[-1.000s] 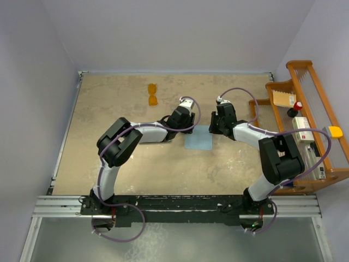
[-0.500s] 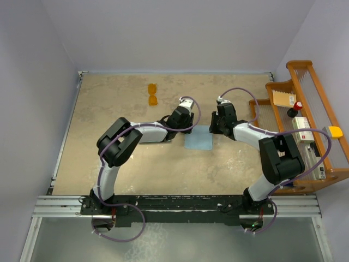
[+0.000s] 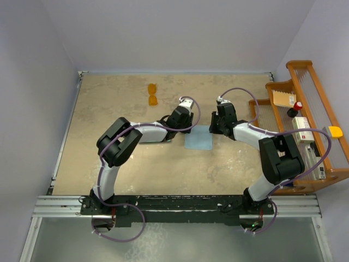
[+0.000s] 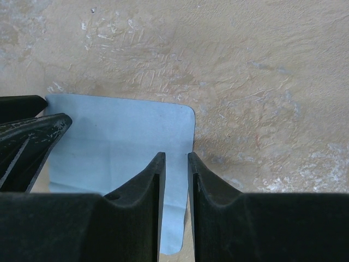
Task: Organize the sunglasses
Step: Fold the glasses cleaning cloth at the center of the board.
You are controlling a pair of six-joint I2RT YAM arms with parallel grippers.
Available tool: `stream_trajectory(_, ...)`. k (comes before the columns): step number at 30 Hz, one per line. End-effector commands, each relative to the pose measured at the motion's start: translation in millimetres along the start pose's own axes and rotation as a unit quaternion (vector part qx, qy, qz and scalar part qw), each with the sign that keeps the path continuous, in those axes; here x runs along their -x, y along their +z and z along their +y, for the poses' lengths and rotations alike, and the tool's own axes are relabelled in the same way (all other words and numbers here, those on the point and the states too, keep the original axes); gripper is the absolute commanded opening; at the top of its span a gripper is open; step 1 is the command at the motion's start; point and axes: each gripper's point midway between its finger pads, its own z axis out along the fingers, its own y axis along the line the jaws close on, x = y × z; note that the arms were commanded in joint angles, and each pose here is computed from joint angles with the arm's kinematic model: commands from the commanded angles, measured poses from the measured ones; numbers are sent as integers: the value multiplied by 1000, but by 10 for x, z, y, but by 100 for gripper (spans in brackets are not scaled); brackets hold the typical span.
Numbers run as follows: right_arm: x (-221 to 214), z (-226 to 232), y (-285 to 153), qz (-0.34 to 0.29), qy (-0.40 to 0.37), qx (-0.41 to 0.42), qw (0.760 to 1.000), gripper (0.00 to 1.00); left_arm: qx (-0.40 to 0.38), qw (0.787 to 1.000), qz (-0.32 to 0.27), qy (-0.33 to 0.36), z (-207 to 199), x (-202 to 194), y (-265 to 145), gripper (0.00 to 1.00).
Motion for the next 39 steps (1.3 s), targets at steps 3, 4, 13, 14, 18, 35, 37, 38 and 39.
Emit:
stream_trajectory(3, 148, 35, -9, -19, 6, 5, 1000, 25, 23, 1000, 2, 11, 130, 52, 29, 32)
stream_trajectory(4, 147, 36, -9, -19, 6, 5, 1000, 25, 20, 1000, 3, 13, 124, 50, 30, 30)
stream_trajectory(13, 160, 26, -13, -21, 5, 2, 1000, 25, -4, 1000, 11, 8, 36, 15, 49, 23)
stream_trajectory(14, 156, 29, -11, -21, 6, 3, 1000, 25, -6, 1000, 14, 9, 29, -10, 54, 19)
stream_trajectory(18, 153, 23, -7, -20, 6, 1, 1000, 25, -10, 1000, 20, 6, 20, -38, 58, 18)
stream_trajectory(35, 186, -18, 38, -23, 9, -11, 1000, 21, 12, 1000, 19, 7, 95, -25, 39, 0)
stream_trajectory(37, 140, -47, 78, -14, 10, -14, 1000, 22, 11, 1000, 19, 7, 98, -26, 35, 0)
stream_trajectory(38, 234, -18, 84, -22, 10, -11, 1000, 22, 10, 1000, 20, 7, 95, -37, 34, 0)
stream_trajectory(39, 273, -10, 94, -25, 11, -10, 1000, 23, 9, 1000, 19, 7, 89, -29, 31, 0)
